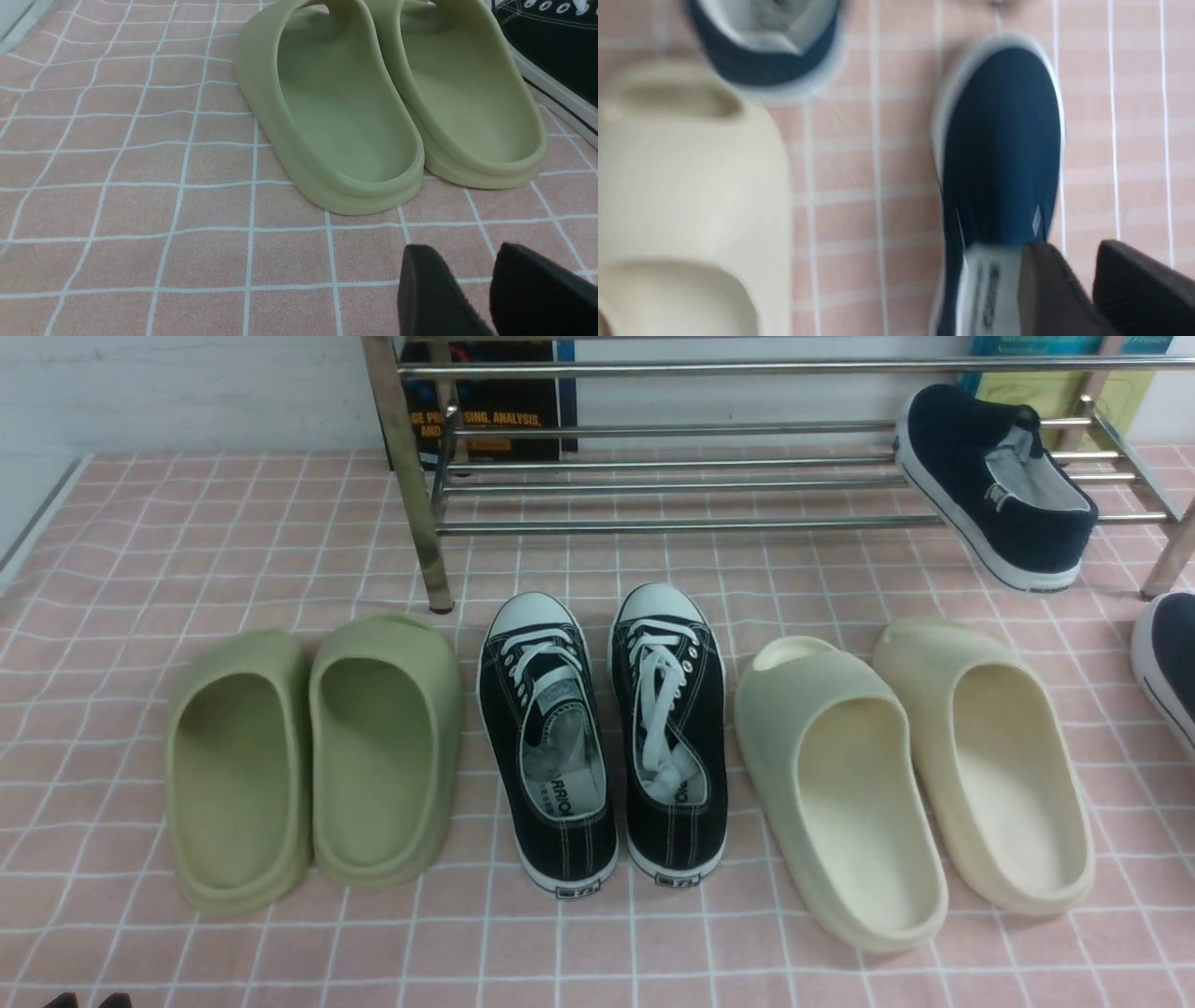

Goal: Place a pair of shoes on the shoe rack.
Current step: Use the right arm to grab the shoe closest to it, then use the right arm to put a shoe into the shoe rack

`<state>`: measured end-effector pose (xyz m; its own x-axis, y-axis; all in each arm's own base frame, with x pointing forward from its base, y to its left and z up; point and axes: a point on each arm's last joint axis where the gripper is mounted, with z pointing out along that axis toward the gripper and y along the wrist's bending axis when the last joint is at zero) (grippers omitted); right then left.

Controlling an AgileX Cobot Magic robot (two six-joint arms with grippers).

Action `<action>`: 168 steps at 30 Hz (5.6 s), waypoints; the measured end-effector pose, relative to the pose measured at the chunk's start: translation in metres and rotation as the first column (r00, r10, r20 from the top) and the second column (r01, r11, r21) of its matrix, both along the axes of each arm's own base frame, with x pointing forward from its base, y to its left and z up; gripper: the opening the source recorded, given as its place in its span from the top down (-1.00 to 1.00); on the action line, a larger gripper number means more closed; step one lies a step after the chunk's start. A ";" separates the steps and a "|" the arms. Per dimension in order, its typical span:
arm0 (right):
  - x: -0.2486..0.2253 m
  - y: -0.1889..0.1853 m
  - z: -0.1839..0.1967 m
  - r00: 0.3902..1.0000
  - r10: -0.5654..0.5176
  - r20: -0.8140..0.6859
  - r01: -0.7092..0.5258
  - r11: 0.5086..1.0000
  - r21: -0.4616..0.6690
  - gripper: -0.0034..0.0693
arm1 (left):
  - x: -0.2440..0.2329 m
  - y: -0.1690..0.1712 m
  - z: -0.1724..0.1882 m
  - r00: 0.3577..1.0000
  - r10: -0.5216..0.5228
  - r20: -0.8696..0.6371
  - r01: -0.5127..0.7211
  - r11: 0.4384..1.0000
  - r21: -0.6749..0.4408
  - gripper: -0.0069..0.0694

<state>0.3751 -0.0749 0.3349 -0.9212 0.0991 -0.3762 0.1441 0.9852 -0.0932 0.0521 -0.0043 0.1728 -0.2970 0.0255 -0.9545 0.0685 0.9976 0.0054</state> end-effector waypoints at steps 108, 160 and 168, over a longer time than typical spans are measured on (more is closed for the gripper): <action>0.065 0.005 0.030 0.910 0.284 0.301 -0.273 0.959 -0.080 0.25 | 0.000 0.000 0.000 1.000 0.000 -0.001 0.000 1.000 0.001 0.19; 0.041 -0.024 -0.070 0.962 0.266 -0.064 -0.271 0.958 -0.089 0.89 | 0.000 0.000 0.000 1.000 0.000 -0.001 0.000 1.000 0.001 0.19; 0.053 -0.017 -0.065 0.974 0.184 0.133 -0.191 0.981 0.039 0.88 | 0.000 0.000 0.000 1.000 0.000 -0.001 0.000 1.000 0.001 0.19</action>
<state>0.4278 -0.0916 0.2696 -0.8698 -0.0484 -0.4909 -0.0361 0.9988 -0.0346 0.0521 -0.0043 0.1727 -0.2980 0.0265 -0.9542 0.0688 0.9976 0.0062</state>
